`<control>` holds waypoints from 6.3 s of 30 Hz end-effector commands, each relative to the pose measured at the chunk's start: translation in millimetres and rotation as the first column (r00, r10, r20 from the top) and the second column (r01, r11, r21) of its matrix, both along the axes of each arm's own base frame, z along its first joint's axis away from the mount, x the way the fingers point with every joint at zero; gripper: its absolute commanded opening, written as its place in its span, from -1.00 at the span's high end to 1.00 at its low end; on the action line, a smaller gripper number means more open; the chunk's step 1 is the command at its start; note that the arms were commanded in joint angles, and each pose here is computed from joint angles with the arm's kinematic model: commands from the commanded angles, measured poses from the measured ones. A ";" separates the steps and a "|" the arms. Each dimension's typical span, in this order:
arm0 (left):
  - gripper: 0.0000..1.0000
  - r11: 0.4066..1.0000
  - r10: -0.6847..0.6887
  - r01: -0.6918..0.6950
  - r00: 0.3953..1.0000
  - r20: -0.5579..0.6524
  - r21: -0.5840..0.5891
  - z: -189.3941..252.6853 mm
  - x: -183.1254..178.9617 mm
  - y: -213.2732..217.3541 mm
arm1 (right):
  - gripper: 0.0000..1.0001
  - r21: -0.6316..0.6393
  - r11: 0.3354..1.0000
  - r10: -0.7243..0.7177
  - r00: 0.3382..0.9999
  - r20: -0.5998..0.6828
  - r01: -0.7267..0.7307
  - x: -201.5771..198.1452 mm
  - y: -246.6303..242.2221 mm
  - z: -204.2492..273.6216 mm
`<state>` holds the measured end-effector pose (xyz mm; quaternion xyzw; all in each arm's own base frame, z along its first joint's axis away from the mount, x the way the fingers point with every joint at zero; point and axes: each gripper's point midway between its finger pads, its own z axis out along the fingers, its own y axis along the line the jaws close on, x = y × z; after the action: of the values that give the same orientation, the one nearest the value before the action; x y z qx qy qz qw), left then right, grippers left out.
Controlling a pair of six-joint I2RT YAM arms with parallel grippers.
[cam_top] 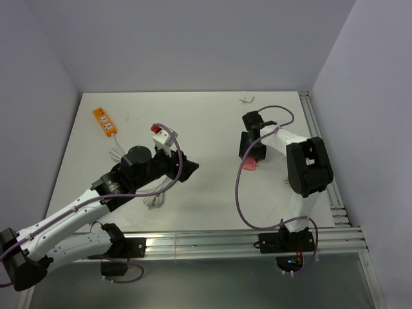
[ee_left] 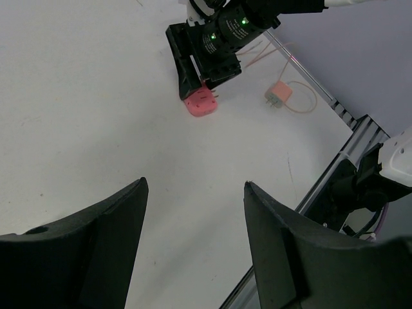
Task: Insert the plug
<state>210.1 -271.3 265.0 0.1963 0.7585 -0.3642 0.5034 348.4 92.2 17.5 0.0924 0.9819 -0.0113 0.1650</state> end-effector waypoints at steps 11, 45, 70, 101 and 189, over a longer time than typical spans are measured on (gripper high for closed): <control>-0.47 0.994 0.042 -0.047 0.997 -0.057 -0.097 -1.9 20.6 -23.8 | 1.00 0.401 0.902 0.026 0.947 0.320 -0.161 -10.8 128.6 155.4; -0.16 0.962 0.225 -0.236 0.970 -0.090 -0.138 4.0 38.8 -9.6 | 1.00 0.585 0.744 0.048 0.899 0.435 -0.323 -81.1 226.9 243.4; 0.99 0.953 0.265 -0.276 0.959 -0.102 -0.124 1.1 32.7 8.6 | 0.26 0.598 0.715 0.053 0.880 0.472 -0.364 -87.0 238.0 266.3; 0.99 0.949 -0.314 0.307 0.938 0.145 0.068 76.5 -59.2 41.7 | -0.33 0.320 0.289 0.450 0.423 0.787 -0.902 -132.7 205.4 311.5; 0.99 0.857 -0.515 0.513 0.848 0.122 0.050 63.6 -109.9 42.6 | -0.09 0.272 -0.254 0.523 0.104 0.846 -0.928 -236.3 286.8 316.5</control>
<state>96.6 -228.5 326.5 0.4191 0.6430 -0.4757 0.4297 92.9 366.2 311.2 -0.4956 0.5952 0.5991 0.2028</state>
